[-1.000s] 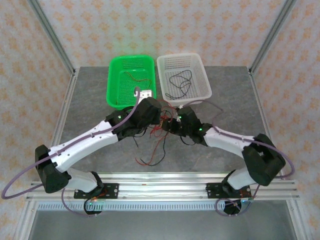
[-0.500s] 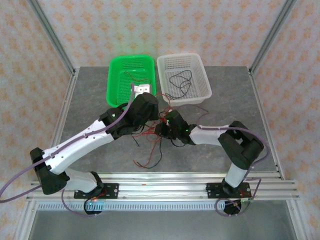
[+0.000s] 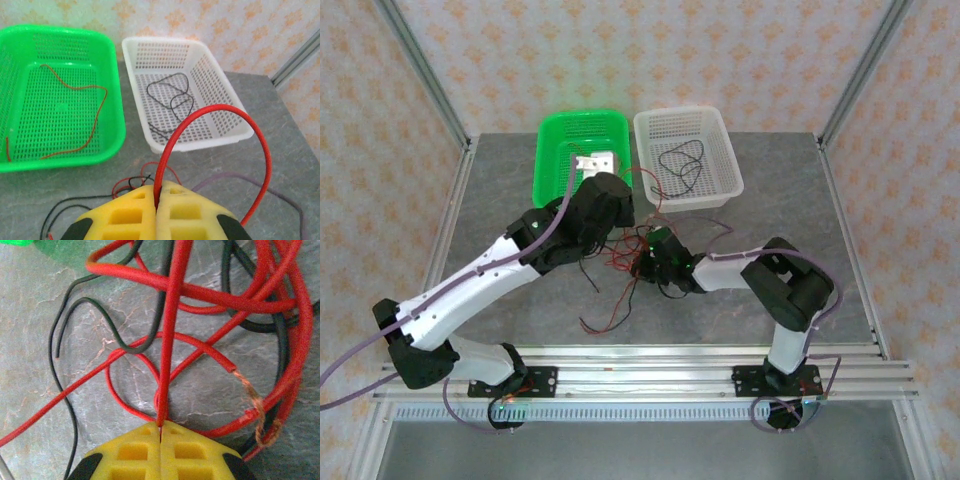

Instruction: Untangle the cables

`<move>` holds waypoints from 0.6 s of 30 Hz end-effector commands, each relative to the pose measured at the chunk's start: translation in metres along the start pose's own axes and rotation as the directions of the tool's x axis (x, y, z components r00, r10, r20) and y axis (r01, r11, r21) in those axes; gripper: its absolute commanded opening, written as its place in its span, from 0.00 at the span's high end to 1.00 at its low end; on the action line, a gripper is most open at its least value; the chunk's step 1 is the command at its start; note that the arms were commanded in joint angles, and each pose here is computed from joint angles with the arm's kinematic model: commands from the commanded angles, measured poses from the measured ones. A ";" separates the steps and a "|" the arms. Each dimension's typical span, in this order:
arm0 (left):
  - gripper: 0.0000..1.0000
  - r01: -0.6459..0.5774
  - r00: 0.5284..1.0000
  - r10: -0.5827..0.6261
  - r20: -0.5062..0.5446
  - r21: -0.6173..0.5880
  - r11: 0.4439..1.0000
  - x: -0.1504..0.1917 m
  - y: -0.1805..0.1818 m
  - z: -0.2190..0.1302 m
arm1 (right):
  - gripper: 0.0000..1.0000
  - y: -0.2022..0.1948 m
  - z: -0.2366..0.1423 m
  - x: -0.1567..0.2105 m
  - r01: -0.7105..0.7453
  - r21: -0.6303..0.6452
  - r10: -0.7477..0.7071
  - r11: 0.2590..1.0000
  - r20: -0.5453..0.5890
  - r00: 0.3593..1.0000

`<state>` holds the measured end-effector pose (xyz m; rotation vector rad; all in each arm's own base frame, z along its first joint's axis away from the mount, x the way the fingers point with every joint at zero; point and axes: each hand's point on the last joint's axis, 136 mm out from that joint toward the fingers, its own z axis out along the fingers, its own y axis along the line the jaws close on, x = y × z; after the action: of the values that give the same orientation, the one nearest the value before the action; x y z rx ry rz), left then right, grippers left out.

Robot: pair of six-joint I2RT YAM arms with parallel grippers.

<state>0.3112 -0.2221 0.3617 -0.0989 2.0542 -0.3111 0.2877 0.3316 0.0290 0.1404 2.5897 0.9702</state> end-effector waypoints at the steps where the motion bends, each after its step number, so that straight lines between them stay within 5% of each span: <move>1: 1.00 -0.016 0.996 0.018 0.088 -0.019 1.000 -0.033 0.004 -0.022 | 1.00 -0.036 0.003 0.008 -0.018 0.127 0.015 0.992 0.022 1.000; 18: 1.00 -0.026 0.959 0.056 0.277 -0.109 0.994 -0.115 0.013 -0.064 | 1.00 -0.084 -0.012 0.009 -0.077 0.279 0.055 0.957 0.085 0.995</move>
<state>0.3119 -0.1869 0.4721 -0.1533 1.8201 -0.2357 0.2949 0.3095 0.0230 0.2475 2.5374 0.8550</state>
